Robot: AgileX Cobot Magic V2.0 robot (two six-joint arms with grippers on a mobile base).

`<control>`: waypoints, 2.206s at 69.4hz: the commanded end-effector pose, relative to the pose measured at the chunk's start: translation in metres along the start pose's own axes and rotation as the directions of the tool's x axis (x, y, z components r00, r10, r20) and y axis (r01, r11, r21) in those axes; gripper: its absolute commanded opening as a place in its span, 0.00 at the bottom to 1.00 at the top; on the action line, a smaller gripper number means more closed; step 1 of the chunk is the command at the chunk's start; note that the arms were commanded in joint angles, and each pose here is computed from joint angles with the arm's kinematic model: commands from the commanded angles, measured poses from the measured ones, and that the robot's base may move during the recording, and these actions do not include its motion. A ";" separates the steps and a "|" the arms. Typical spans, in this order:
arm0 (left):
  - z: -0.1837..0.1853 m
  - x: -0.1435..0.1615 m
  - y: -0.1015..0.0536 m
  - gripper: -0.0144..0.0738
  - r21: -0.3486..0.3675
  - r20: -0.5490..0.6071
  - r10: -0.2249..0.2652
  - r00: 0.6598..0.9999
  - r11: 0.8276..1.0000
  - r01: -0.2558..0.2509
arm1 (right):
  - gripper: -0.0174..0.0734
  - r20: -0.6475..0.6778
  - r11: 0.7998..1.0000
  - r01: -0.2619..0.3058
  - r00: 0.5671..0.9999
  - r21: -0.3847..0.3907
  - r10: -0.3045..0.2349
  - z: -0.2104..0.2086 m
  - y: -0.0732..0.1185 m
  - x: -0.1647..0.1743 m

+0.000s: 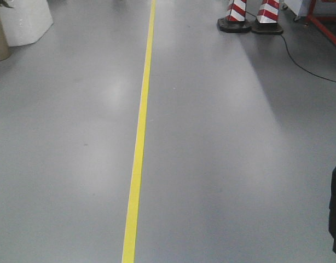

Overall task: Move and align brake pads A on conveyor
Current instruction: 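Turn the base away from the table holding both brake pads, then drive forward along the yellow floor line carrying both pads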

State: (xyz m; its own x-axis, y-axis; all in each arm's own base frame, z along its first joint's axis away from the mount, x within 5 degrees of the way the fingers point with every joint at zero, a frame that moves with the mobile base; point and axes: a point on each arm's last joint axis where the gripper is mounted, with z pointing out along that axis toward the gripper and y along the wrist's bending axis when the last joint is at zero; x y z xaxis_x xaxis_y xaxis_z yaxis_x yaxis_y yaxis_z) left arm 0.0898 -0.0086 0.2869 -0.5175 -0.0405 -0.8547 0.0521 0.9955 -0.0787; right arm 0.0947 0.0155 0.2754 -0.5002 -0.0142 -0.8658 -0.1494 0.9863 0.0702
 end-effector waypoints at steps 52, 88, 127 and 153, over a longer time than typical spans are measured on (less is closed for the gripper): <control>-0.005 -0.017 -0.002 0.15 0.016 0.114 -0.015 0.993 1.000 0.013 | 0.22 0.112 1.000 0.003 0.994 0.016 -0.005 -0.005 -0.001 -0.016; -0.005 -0.017 -0.002 0.15 0.016 0.113 -0.015 0.993 1.000 0.013 | 0.22 0.104 1.000 0.003 0.995 0.014 -0.004 -0.005 -0.001 -0.015; -0.005 -0.017 -0.002 0.15 0.016 0.114 -0.015 0.993 1.000 0.013 | 0.22 0.097 1.000 0.002 0.995 0.013 -0.003 -0.005 -0.001 -0.015; -0.005 -0.017 -0.002 0.15 0.016 0.114 -0.015 0.993 1.000 0.013 | 0.22 0.096 1.000 0.002 0.995 0.012 -0.003 -0.005 -0.001 -0.015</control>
State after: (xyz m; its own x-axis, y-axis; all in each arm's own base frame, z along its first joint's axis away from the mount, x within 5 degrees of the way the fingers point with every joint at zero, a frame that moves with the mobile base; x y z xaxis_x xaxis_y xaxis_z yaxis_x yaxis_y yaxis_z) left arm 0.0898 -0.0086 0.2869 -0.5175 -0.0405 -0.8547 0.0521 0.9955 -0.0787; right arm 0.0940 0.0157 0.2740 -0.5129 -0.0165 -0.8583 -0.1520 0.9858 0.0718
